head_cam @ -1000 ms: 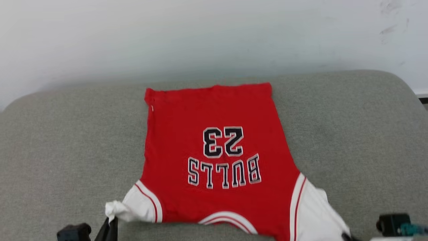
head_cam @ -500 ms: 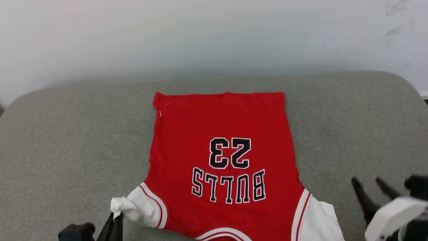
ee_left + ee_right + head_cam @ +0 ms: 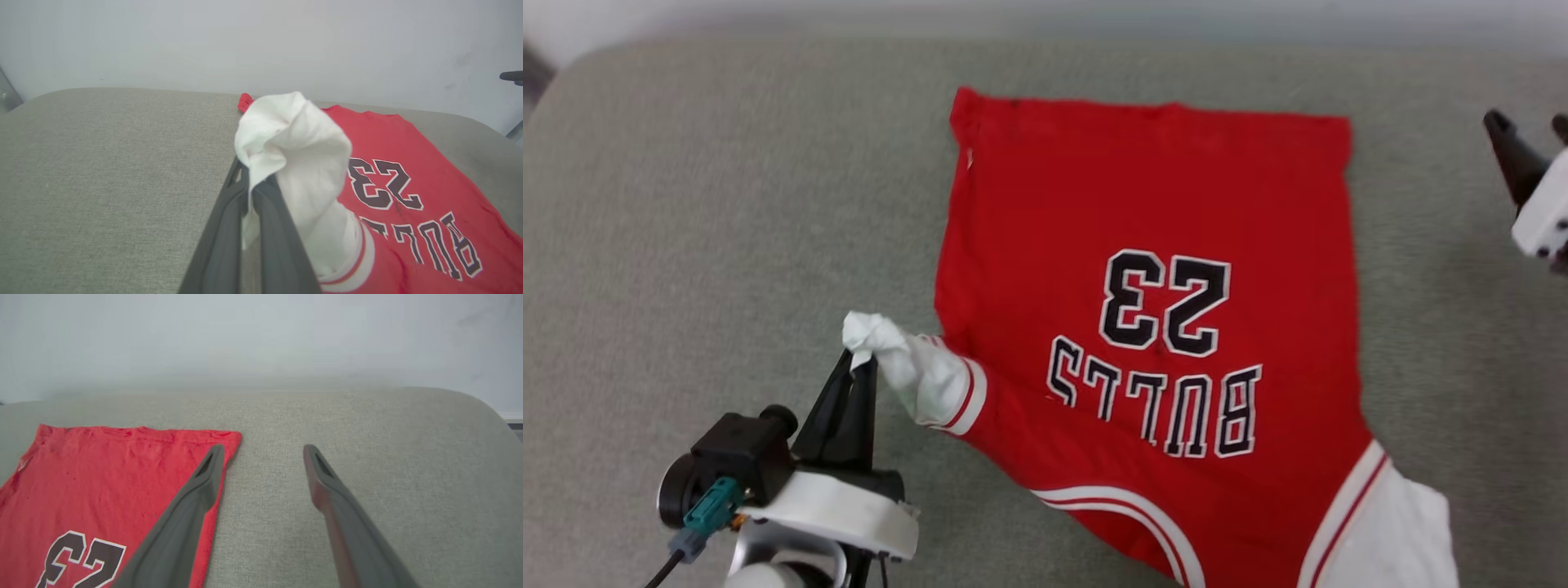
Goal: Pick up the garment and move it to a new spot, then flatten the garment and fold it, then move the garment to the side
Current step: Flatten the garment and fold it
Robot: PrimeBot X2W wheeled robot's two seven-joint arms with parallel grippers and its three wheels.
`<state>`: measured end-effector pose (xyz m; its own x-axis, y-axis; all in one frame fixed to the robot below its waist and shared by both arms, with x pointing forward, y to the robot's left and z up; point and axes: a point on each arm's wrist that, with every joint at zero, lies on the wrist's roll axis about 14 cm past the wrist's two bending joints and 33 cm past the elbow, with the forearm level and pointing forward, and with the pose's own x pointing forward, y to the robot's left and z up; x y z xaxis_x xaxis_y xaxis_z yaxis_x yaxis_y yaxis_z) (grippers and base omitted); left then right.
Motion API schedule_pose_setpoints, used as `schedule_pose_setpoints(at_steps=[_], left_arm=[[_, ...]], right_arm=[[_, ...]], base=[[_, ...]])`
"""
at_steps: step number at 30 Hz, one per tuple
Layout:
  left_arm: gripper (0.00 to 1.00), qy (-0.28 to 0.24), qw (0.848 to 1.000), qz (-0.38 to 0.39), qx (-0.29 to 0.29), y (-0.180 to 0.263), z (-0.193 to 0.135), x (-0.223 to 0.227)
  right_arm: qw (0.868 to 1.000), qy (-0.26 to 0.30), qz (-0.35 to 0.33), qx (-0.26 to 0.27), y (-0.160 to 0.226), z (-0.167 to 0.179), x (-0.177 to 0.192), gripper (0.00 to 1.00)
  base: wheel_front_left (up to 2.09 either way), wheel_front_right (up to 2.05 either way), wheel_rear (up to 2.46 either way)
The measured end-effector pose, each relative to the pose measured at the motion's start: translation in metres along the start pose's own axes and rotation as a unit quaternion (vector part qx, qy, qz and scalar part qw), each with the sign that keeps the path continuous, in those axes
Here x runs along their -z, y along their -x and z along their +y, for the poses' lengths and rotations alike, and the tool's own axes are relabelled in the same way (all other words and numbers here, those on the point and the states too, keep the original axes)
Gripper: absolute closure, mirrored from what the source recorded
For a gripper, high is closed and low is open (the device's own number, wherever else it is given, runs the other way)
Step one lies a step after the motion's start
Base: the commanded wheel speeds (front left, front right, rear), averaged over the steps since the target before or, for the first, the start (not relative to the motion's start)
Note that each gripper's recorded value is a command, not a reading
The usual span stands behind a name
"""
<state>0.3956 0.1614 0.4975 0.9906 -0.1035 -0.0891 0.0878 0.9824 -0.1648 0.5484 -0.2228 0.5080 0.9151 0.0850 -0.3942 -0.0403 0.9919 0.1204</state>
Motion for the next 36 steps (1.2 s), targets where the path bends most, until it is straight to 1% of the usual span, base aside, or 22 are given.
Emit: schedule_pose_setpoints(at_steps=[2, 5, 9, 13, 16, 20, 21, 22, 23, 27, 31, 33, 36], left_arm=[[1.00, 0.000, 1.000, 0.003, -0.003, -0.007, 0.003, 0.005], [1.00, -0.002, 1.000, 0.012, -0.008, -0.014, 0.009, 0.015], [1.00, -0.003, 1.000, 0.025, -0.017, -0.023, 0.017, 0.029], [1.00, -0.003, 0.999, 0.039, -0.027, -0.029, 0.025, 0.044], [1.00, 0.000, 0.998, 0.050, -0.031, -0.033, 0.028, 0.055], [1.00, -0.003, 0.997, 0.062, -0.042, -0.030, 0.035, 0.064], [1.00, -0.003, 0.997, 0.063, -0.044, -0.029, 0.036, 0.064], [1.00, -0.002, 0.997, 0.062, -0.045, -0.029, 0.036, 0.064], [1.00, -0.001, 0.997, 0.061, -0.045, -0.028, 0.036, 0.064], [1.00, 0.003, 0.998, 0.055, -0.044, -0.025, 0.034, 0.059], [1.00, 0.008, 0.997, 0.056, -0.047, -0.014, 0.033, 0.056], [1.00, 0.013, 0.997, 0.060, -0.052, -0.006, 0.034, 0.056], [1.00, 0.017, 0.996, 0.065, -0.063, 0.009, 0.036, 0.055]], right_arm=[[0.998, 0.011, 0.055, -0.009, -0.025, 0.008, 0.011, 0.00], [0.991, 0.015, 0.131, -0.018, -0.056, 0.017, 0.032, 0.00], [0.979, 0.019, 0.202, -0.024, -0.088, 0.027, 0.056, 0.00], [0.971, 0.014, 0.238, -0.034, -0.115, 0.040, 0.080, 0.00], [0.960, 0.004, 0.275, -0.041, -0.127, 0.049, 0.111, 0.00], [0.950, -0.001, 0.311, -0.042, -0.136, 0.055, 0.125, 0.00], [0.948, -0.001, 0.316, -0.040, -0.135, 0.054, 0.126, 0.09], [0.947, -0.002, 0.320, -0.038, -0.134, 0.054, 0.125, 0.65], [0.945, -0.002, 0.324, -0.037, -0.132, 0.054, 0.125, 1.00], [0.945, 0.010, 0.325, -0.029, -0.122, 0.051, 0.119, 1.00], [0.947, 0.035, 0.318, -0.012, -0.104, 0.041, 0.105, 1.00], [0.951, 0.052, 0.304, 0.000, -0.092, 0.032, 0.089, 1.00], [0.961, 0.080, 0.266, 0.014, -0.072, 0.021, 0.053, 1.00]], base=[[0.00, 0.00, 0.00], [0.00, 0.00, 0.00], [0.00, 0.00, 0.00], [0.00, 0.00, 0.00], [0.00, 0.00, 0.00], [0.00, 0.00, 0.00], [0.00, 0.00, 0.00], [0.00, 0.00, 0.00], [0.00, 0.00, 0.00], [0.00, 0.00, 0.00], [0.00, 0.00, 0.00], [0.00, 0.00, 0.00], [0.00, 0.00, 0.00]])
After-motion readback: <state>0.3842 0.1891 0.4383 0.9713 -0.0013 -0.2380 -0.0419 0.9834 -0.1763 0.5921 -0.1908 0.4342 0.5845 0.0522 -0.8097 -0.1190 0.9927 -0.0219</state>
